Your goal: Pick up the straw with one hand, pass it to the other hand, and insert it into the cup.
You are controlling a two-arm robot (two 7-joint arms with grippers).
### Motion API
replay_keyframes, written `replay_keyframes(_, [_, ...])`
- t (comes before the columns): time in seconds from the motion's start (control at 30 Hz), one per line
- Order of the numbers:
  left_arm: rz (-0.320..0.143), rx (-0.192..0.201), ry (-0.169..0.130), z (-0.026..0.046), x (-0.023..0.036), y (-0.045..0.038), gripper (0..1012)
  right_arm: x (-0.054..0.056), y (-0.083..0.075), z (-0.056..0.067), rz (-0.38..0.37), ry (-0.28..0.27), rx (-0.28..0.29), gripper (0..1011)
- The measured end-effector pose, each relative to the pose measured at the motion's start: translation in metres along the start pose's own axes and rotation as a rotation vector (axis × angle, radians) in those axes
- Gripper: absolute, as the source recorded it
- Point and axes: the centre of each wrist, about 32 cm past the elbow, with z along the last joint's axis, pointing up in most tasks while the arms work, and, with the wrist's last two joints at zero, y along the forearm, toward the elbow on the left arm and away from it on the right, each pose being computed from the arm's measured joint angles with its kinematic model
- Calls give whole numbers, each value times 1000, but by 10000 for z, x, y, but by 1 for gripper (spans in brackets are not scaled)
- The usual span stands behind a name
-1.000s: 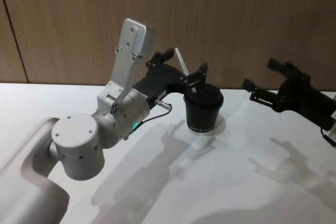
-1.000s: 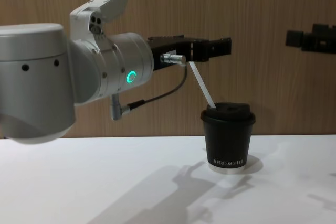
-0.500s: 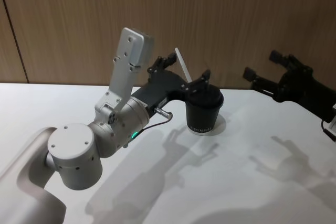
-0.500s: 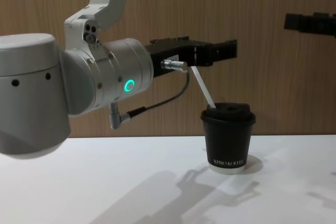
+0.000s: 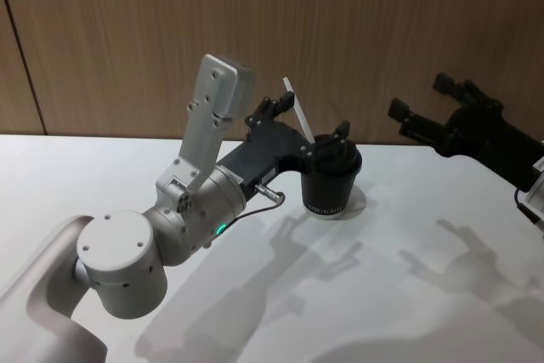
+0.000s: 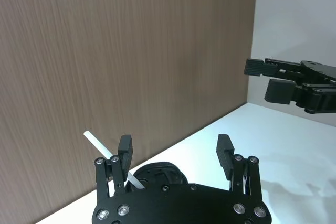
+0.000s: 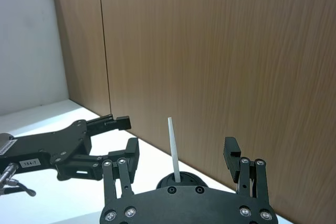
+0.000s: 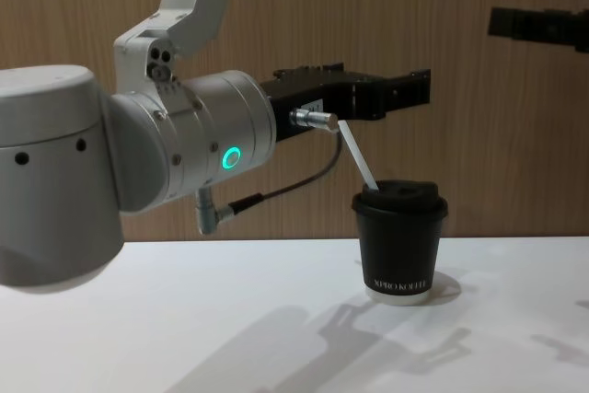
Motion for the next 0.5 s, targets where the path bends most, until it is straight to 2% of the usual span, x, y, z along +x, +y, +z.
replay_keyframes(0.5, [-4, -4, -2, -2, -22, 21, 1003, -34, 21, 21, -12, -1, 4, 1001])
